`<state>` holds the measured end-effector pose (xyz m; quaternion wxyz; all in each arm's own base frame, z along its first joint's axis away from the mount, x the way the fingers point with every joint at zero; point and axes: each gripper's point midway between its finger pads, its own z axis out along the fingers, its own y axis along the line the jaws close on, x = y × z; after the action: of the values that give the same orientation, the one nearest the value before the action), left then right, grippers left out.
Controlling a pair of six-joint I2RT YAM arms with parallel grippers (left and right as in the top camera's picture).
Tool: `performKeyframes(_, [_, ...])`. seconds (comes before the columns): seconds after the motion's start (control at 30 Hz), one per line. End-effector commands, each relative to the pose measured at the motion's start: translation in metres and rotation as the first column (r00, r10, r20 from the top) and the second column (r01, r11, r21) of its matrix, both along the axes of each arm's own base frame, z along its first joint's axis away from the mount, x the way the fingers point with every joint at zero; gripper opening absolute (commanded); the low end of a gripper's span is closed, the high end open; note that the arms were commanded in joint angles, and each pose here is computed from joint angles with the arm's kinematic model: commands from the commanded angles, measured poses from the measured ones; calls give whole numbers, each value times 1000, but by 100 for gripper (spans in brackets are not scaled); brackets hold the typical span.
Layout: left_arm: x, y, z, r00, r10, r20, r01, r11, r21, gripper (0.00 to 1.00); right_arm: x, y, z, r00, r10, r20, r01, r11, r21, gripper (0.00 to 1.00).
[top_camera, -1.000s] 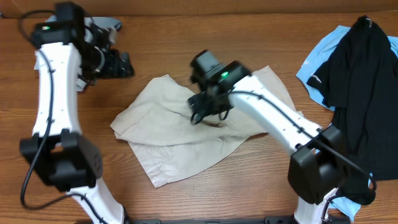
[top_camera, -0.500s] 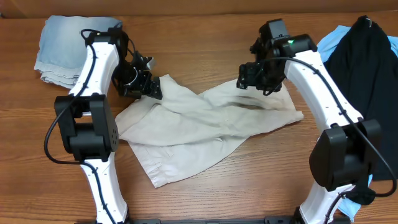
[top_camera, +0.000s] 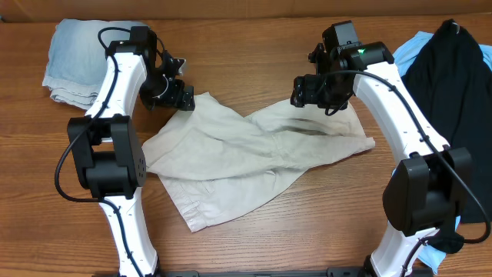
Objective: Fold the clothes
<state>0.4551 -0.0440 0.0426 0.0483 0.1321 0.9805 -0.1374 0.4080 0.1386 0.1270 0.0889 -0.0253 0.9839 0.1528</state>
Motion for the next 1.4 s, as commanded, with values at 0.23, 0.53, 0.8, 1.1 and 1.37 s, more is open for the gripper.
performKeyframes(0.23, [-15, -25, -2, 997, -62, -56, 61, 998, -13, 5, 13, -9, 21, 996, -15, 90, 18, 999, -35, 80])
performKeyframes(0.53, [35, -15, 95, 986, 105, 127, -101, 994, -36, 4, 29, -12, 27, 987, -78, 139, 79, 997, -7, 72])
performKeyframes(0.8, [54, -20, 275, 838, 166, 519, -106, 984, -143, 4, 39, -20, 35, 979, -118, 165, 114, 993, 32, 71])
performKeyframes(1.1, [-6, -87, 304, 915, 168, 368, -18, 926, -376, 4, 41, -32, 49, 975, -152, 160, 133, 984, 121, 71])
performKeyframes(1.37, [-29, -156, 254, 976, 57, 209, 9, 954, -300, 4, 35, -75, 65, 963, -240, 124, 213, 957, 199, 70])
